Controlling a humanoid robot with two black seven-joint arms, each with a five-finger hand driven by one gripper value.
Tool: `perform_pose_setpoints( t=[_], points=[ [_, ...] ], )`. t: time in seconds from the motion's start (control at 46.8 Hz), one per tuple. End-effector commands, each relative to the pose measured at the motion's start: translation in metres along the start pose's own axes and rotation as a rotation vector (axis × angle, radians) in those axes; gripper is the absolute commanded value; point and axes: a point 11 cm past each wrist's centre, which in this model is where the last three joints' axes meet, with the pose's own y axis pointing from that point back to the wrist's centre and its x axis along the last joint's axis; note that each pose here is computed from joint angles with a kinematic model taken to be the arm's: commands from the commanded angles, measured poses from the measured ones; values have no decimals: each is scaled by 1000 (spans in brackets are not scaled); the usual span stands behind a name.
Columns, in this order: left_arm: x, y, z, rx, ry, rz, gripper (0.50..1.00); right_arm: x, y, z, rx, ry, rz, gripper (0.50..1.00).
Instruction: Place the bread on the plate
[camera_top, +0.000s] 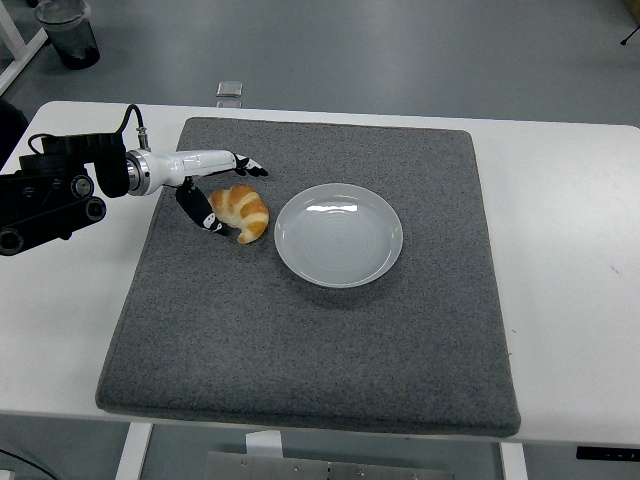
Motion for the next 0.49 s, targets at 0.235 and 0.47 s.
perform_pose_setpoints(
  t=[0.235, 0.47],
  points=[
    [-6, -13, 10, -16, -42, 13, 966, 0, 0, -1, 1, 0, 0, 932],
    [-10, -17, 11, -15, -60, 11, 943, 0, 0, -1, 1, 0, 0, 932]
  ],
)
